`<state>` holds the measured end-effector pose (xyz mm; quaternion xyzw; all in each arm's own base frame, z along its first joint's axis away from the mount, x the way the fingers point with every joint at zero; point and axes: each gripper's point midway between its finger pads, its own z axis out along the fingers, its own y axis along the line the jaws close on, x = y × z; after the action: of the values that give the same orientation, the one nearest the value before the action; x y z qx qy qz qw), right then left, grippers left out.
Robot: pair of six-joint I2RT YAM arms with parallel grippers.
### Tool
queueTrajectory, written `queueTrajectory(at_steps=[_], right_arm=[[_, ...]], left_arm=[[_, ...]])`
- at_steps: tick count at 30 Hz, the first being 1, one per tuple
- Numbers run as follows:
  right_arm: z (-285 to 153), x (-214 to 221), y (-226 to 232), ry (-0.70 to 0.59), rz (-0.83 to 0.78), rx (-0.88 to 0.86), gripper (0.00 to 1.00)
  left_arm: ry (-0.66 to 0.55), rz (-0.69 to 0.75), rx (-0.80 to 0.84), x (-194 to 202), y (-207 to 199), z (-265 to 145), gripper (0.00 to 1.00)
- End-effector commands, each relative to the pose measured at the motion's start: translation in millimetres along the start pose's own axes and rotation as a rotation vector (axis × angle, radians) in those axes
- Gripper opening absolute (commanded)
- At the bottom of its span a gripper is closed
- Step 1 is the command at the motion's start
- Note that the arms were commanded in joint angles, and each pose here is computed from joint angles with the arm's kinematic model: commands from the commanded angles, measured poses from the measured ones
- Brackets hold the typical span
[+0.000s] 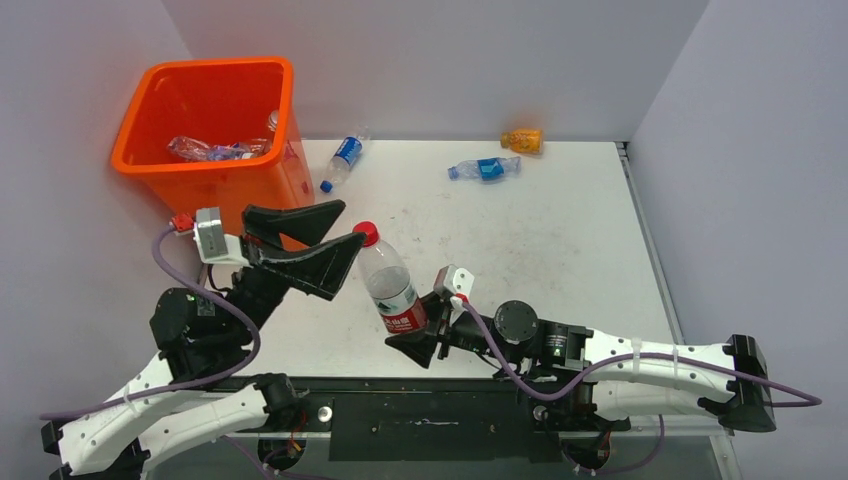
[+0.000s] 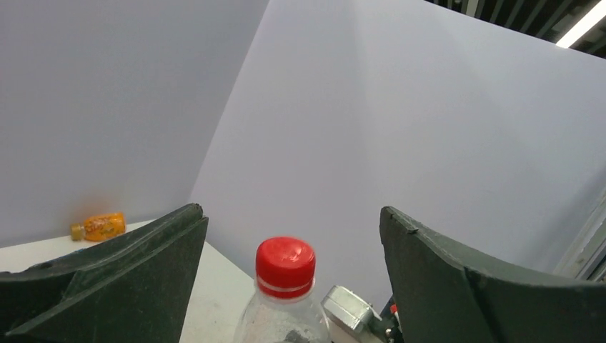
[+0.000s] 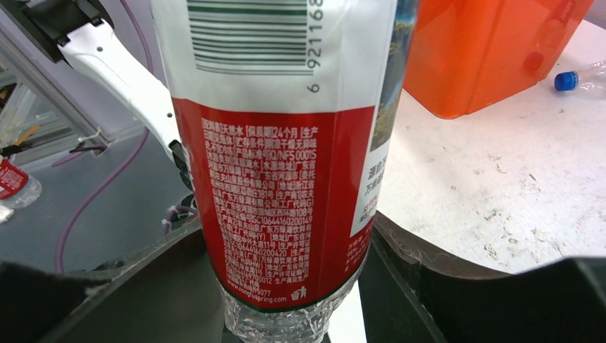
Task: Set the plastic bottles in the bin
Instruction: Pick up the plastic bottle at the center of the board.
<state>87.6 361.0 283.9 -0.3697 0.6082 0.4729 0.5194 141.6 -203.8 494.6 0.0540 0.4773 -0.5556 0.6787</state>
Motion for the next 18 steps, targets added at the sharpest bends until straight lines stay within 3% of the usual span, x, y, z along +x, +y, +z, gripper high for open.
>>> queueTrajectory(at_steps=[1,10,12,14,15,16,17,18], right_arm=[[0.0,-28.7,1.8,-0.073,-0.035,0.02,0.35],[-1.0,-30.9,1.6,-0.075,-0.042,0.034,0.34],[-1.0,-31.0,1.6,-0.074,-0.044,0.036,0.33],[-0.9,-30.0,2.1,-0.07,-0.046,0.035,0.34],[-0.8,-28.6,1.6,-0.064,-0.046,0.039,0.36],[-0.5,-27.6,0.4,-0.059,-0.043,0.046,0.44],[-0.5,-25.8,-1.0,-0.051,-0.038,0.055,0.63],[-0.8,-25.0,-2.2,-0.047,-0.033,0.064,0.81]], left_arm=[[0.175,0.058,-0.086,22.7,11.0,6.9,0.86],[0.292,0.038,-0.075,53.4,11.2,10.0,0.73],[0.304,0.043,-0.062,55.7,9.3,10.4,0.6],[0.301,0.05,-0.06,55.5,9.6,11.0,0.39],[0.294,0.054,-0.06,53.8,9.6,11.0,0.22],[0.284,0.06,-0.065,51.7,10.7,11.5,0.11],[0.272,0.067,-0.068,48.7,11.4,11.4,0.01],[0.261,0.079,-0.077,45.6,13.1,11.7,0.0]])
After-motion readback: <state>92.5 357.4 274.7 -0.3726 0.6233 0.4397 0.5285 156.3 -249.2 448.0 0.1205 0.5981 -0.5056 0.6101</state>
